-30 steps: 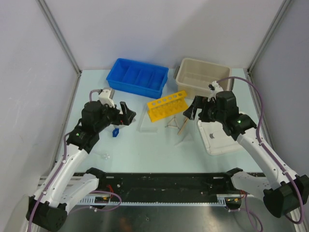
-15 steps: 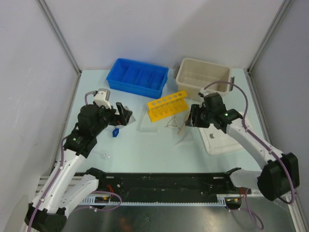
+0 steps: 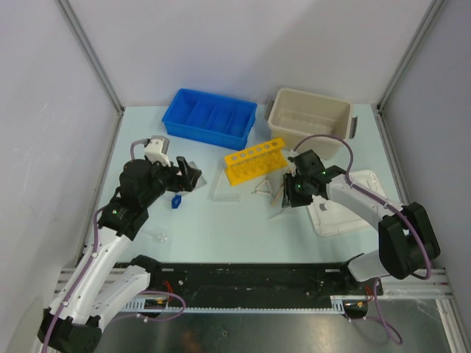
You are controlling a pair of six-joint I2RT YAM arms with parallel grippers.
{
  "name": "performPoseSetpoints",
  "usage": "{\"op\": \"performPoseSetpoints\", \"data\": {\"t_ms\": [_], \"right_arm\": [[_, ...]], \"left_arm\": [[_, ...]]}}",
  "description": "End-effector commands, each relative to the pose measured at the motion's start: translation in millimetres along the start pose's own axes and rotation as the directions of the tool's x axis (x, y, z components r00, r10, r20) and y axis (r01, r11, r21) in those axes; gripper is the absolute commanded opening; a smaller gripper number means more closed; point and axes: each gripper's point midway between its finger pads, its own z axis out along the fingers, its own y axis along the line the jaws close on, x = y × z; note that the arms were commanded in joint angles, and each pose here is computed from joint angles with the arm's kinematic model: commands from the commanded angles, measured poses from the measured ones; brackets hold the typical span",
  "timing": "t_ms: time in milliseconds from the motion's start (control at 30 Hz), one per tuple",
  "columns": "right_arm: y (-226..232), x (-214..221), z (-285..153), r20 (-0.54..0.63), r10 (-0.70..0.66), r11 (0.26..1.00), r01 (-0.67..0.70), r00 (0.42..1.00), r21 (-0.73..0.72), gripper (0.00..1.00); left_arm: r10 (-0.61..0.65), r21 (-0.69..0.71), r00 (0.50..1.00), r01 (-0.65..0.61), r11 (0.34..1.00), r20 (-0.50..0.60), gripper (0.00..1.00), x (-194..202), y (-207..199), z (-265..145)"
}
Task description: Organize the chemistry lab equipment
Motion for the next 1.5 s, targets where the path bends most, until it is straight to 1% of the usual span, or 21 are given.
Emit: {"op": "performPoseSetpoints", "data": {"t_ms": [0,300,500,733,1067,1133,1200,1267,1300,1333,1400,1467], "right_arm": [[-9,1,1,0.012,-0.025,0.999,0.025,1.0,0.042,0.41],[-9,-7,-13,0.069,-0.032,0.998,0.028,0.997,0.049,0.41],[-19,-14,-25,0.105,-0.002,0.998,-0.004,0.994,0.062,0.42],[-36,-6,-16,0.052,0.003,0.995,-0.008,0.999,0.104,0.42],[-28,7,3,-0.003,0.019,0.999,-0.019,1.0,0.045,0.39],[-28,9,5,-0.009,0.016,0.999,-0.015,1.0,0.047,0.37],[-28,8,6,-0.005,0.012,0.999,-0.011,1.0,0.048,0.31],[-24,6,5,0.007,0.001,1.0,-0.002,1.0,0.026,0.21],[-19,4,4,0.013,-0.01,1.0,0.01,1.0,0.002,0.12],[-13,3,2,0.02,-0.023,0.999,0.023,1.0,-0.028,0.06],[0,1,-2,0.037,-0.052,0.995,0.055,0.998,-0.083,0.02],[14,-3,-8,0.07,-0.082,0.987,0.091,0.994,-0.131,0.0]], "left_arm": [[0.018,0.046,0.999,-0.019,0.999,0.027,0.82,-6,-8,1],[0.015,0.059,1.0,-0.016,0.998,0.021,0.81,-3,-10,1],[0.014,0.069,1.0,-0.015,0.997,0.014,0.81,-1,-11,2],[0.017,0.103,1.0,-0.018,0.995,0.011,0.8,-1,-17,3],[0.016,0.129,1.0,-0.015,0.992,-0.006,0.77,3,-21,5],[0.017,0.146,1.0,-0.015,0.989,-0.014,0.76,4,-24,6],[0.022,0.197,0.999,-0.016,0.98,-0.028,0.76,7,-32,7],[0.027,0.267,0.998,-0.012,0.963,-0.052,0.76,11,-44,7],[0.032,0.306,0.997,-0.01,0.952,-0.067,0.77,14,-50,7],[0.037,0.343,0.996,-0.006,0.939,-0.083,0.77,16,-56,7],[0.045,0.398,0.992,0.005,0.917,-0.115,0.76,22,-65,8],[0.058,0.44,0.989,0.009,0.898,-0.139,0.77,25,-72,8]]}}
